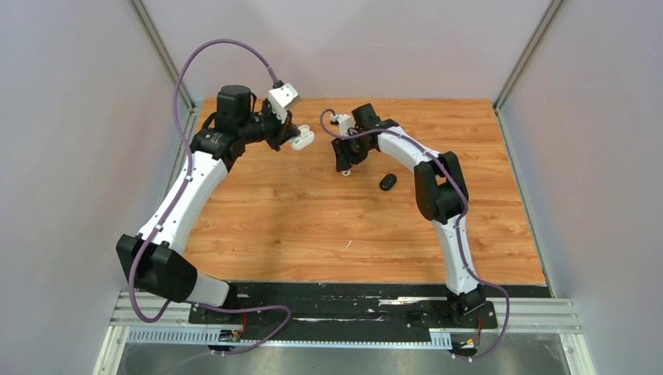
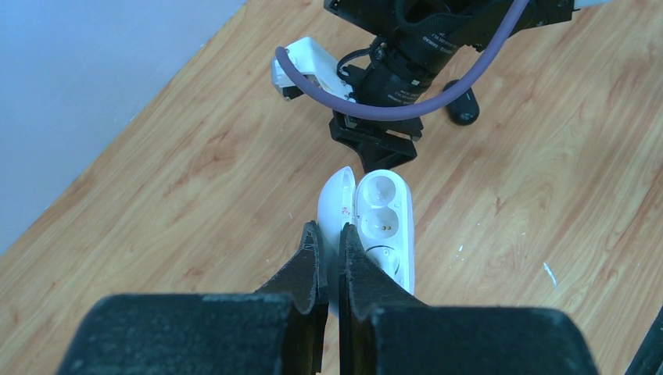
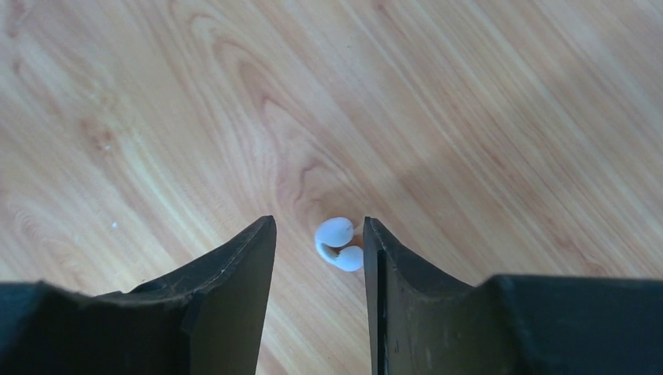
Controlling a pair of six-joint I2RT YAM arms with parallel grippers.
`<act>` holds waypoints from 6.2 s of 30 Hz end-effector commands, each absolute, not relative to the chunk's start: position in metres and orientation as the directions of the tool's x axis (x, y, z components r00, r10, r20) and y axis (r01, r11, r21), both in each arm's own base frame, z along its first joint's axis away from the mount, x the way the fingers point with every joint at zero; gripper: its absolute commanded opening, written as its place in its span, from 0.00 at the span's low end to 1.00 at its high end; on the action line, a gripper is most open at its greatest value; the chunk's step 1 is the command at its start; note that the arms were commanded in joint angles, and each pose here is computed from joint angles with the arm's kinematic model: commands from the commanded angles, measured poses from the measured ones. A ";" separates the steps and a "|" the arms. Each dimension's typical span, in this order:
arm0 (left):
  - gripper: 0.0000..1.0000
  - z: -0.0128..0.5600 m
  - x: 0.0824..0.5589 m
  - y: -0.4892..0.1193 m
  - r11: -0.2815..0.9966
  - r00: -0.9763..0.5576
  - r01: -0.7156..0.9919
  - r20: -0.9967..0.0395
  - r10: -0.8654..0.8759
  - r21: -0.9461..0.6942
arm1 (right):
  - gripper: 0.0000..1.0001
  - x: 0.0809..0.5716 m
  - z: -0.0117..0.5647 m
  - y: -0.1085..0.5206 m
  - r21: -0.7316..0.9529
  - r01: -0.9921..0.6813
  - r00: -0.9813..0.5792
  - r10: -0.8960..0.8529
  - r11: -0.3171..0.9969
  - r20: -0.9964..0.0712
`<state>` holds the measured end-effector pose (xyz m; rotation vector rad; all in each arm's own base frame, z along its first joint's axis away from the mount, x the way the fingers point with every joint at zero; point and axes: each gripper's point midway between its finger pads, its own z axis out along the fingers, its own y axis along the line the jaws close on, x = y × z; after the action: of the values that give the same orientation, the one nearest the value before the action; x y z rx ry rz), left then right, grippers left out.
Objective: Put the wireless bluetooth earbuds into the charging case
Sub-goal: Adjust the right earbud at the center of the board, then pick up the right earbud from the center of the board.
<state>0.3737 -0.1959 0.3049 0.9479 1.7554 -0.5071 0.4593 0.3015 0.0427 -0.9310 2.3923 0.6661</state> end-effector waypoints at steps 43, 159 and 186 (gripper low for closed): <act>0.00 0.323 0.370 -0.192 0.610 -0.122 0.784 -0.933 0.338 0.119 | 0.43 0.450 0.038 0.309 0.229 -0.791 -0.574 -0.561 0.567 -0.596; 0.00 0.311 0.378 -0.192 0.614 -0.162 0.786 -0.931 0.326 0.079 | 0.17 0.415 0.033 0.298 0.145 -0.962 -0.266 -0.684 0.230 -0.680; 0.00 0.309 0.379 -0.193 0.615 -0.170 0.786 -0.932 0.319 0.066 | 0.23 0.423 0.051 0.318 0.211 -0.952 -0.304 -0.614 0.221 -0.729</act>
<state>0.3765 -0.1901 0.3006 0.9210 1.7843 -0.5154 0.4151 0.3089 0.0420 -1.4569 2.0377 0.8540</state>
